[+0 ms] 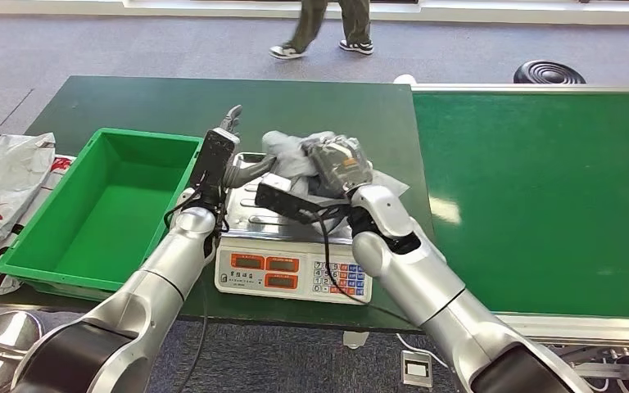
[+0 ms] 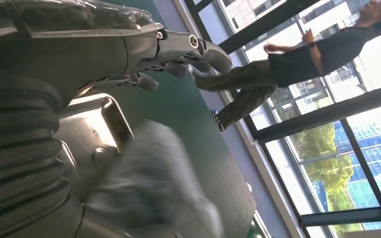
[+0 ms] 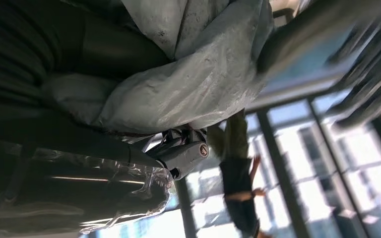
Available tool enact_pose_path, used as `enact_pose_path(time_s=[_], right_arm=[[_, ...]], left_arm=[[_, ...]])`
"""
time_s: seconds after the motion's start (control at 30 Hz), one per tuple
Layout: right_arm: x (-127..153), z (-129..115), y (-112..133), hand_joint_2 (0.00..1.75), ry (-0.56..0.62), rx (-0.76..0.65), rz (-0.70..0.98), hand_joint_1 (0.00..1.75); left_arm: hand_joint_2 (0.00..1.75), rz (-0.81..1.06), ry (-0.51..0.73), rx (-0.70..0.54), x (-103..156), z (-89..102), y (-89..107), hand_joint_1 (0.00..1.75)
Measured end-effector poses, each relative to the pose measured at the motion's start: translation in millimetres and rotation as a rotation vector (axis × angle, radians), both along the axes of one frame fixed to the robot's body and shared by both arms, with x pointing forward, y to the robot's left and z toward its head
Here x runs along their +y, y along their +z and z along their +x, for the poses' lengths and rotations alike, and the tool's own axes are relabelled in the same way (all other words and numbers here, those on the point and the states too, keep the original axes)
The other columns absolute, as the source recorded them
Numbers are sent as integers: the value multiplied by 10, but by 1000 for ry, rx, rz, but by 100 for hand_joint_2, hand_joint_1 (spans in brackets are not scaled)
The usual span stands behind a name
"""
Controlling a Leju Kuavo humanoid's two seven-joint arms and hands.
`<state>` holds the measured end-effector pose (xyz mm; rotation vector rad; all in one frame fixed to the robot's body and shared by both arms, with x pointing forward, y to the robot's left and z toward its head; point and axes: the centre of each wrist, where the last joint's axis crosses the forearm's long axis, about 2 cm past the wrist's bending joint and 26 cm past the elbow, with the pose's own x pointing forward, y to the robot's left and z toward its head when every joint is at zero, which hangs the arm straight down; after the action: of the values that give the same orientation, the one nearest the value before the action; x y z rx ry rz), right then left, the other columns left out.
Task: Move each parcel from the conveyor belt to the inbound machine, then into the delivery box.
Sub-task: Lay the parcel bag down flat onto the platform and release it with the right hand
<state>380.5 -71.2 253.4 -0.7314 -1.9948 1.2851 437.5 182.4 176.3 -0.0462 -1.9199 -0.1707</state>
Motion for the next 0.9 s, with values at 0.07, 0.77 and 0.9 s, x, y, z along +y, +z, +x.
enact_pose_path(time_s=[0.07, 0.77, 0.9], right_arm=[[147, -100, -92, 175, 94, 65, 1, 0], [56, -167, -374, 175, 143, 321, 423, 0], [-276, 21, -366, 175, 127, 383, 639, 0]], left_arm=[[175, -1, 15, -4, 51, 7, -12, 0], [175, 17, 62, 18, 367, -69, -219, 0], [175, 19, 45, 19, 353, -85, -220, 0]])
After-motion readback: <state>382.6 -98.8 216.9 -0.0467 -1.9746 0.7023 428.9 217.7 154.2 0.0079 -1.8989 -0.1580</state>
